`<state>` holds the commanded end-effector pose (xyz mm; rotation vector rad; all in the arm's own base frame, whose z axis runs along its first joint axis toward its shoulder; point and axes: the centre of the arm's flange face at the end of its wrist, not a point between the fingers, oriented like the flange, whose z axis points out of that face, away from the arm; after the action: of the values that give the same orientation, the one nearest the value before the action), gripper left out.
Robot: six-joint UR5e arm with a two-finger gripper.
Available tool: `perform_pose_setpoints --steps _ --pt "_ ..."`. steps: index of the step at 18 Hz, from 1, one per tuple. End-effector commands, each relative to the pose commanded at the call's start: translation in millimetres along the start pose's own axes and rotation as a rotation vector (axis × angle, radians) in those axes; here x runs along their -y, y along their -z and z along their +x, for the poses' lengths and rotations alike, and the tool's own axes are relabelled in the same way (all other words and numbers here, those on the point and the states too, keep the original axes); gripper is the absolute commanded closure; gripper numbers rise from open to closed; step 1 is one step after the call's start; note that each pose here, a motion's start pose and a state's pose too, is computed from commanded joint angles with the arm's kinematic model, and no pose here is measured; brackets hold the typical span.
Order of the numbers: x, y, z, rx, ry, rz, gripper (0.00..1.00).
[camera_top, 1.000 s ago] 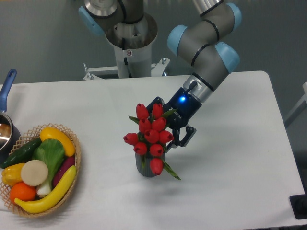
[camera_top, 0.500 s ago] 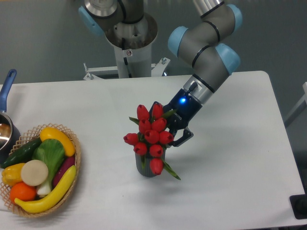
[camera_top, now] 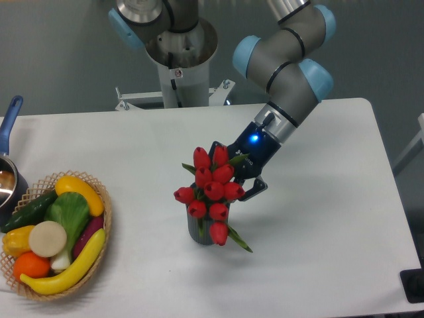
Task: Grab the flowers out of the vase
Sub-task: 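Close the gripper on the tulip stems, then lift the tulip bouquet up out of the grey vase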
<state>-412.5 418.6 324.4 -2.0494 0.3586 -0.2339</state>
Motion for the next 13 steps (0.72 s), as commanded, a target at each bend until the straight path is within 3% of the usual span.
perform_pose_setpoints --steps 1,13 --pt "4.6 3.6 1.5 0.006 0.010 0.001 0.55" --pt "68.1 42.8 16.3 0.067 0.049 0.066 0.54"
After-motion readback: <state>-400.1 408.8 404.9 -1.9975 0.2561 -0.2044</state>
